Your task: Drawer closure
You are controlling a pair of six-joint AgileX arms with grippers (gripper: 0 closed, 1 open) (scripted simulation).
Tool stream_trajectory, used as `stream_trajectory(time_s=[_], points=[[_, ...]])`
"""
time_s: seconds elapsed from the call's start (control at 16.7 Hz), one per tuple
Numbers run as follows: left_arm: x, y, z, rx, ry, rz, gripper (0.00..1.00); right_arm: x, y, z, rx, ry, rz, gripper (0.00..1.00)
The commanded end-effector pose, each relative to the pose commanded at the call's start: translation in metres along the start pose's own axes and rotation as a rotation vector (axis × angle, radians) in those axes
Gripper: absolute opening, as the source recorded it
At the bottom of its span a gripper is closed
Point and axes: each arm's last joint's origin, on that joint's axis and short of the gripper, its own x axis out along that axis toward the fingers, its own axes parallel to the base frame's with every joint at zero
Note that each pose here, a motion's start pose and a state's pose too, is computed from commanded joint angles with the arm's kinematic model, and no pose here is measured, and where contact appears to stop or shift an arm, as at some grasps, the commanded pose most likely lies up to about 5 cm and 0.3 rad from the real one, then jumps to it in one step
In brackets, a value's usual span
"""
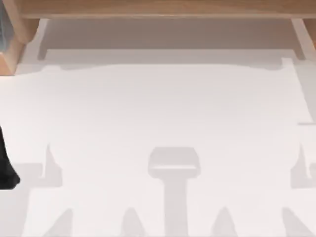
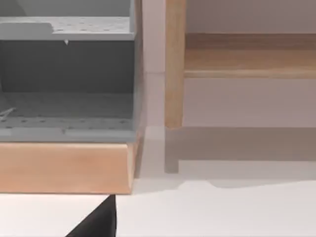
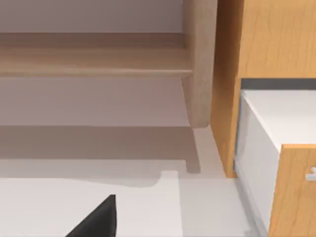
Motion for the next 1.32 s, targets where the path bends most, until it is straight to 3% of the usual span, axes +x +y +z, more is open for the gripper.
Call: stream_trajectory(time_s=[0.24,0.54,0.9,1.32], points=[[0.0,0.0,0.0,0.0,0.0,0.0,1.0,0.001,-0.002,0.006,-0.001,-0.005,-0.008,1.0],[0.0,0.0,0.0,0.0,0.0,0.0,1.0,0.016,-0.012,0.043,-0.002,-0.016,-0.019,1.0],[0.0,0.0,0.0,0.0,0.0,0.0,1.0,0.068,-0.041,0.09,-0.001,-0.011,-0.002,1.0],[0.0,0.0,0.0,0.0,0.0,0.0,1.0,0.121,-0.085,0.101,0.0,0.0,0.001,1.0]])
